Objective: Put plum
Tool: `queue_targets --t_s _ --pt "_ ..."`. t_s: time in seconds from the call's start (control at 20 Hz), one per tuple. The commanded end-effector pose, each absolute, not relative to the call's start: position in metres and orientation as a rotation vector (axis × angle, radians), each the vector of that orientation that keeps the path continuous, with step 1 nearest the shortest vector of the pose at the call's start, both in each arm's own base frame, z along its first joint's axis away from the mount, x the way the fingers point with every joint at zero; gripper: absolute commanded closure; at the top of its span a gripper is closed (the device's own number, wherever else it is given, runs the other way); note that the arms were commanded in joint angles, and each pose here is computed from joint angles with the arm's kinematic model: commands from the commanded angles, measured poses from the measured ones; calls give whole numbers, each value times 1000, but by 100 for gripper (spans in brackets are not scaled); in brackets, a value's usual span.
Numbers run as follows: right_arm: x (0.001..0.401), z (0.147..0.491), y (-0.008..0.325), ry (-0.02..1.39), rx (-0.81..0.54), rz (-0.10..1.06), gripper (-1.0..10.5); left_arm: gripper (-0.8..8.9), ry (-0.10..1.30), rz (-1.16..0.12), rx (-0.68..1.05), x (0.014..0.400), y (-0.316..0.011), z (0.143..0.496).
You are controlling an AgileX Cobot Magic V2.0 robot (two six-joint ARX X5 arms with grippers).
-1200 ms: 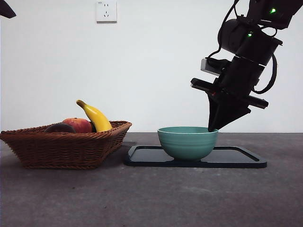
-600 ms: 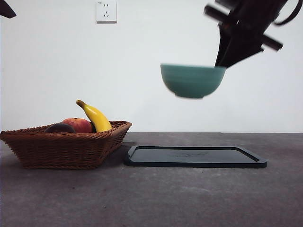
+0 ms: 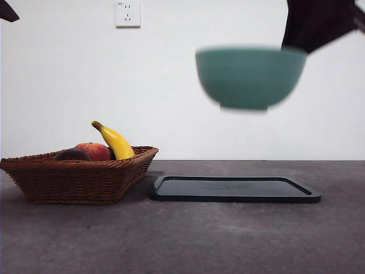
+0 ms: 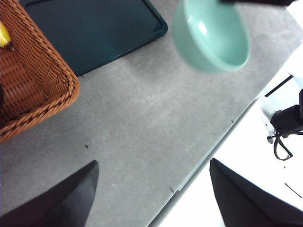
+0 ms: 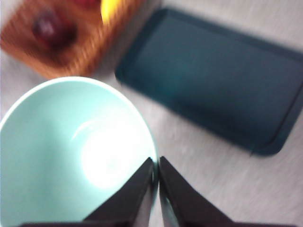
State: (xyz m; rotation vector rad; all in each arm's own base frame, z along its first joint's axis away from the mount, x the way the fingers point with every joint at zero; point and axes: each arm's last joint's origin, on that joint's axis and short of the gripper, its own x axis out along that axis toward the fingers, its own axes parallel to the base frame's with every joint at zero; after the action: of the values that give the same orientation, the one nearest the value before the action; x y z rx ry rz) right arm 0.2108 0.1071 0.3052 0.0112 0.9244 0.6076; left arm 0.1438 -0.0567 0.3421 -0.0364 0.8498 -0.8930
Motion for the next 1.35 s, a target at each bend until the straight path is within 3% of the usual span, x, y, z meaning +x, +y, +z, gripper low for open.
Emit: queue_targets --t_s 0.05,0.6,1.25,1.35 --pt "211 287 117 931 0 637 935 444 833 -908 -19 145 -58 345" --pt "203 211 135 1033 -36 624 935 444 833 -909 -19 144 -58 345" --pt "208 197 142 1061 -38 623 930 444 834 -909 -19 144 -58 345" --pt "208 197 142 1061 -37 623 875 444 834 -909 -19 144 -58 345"
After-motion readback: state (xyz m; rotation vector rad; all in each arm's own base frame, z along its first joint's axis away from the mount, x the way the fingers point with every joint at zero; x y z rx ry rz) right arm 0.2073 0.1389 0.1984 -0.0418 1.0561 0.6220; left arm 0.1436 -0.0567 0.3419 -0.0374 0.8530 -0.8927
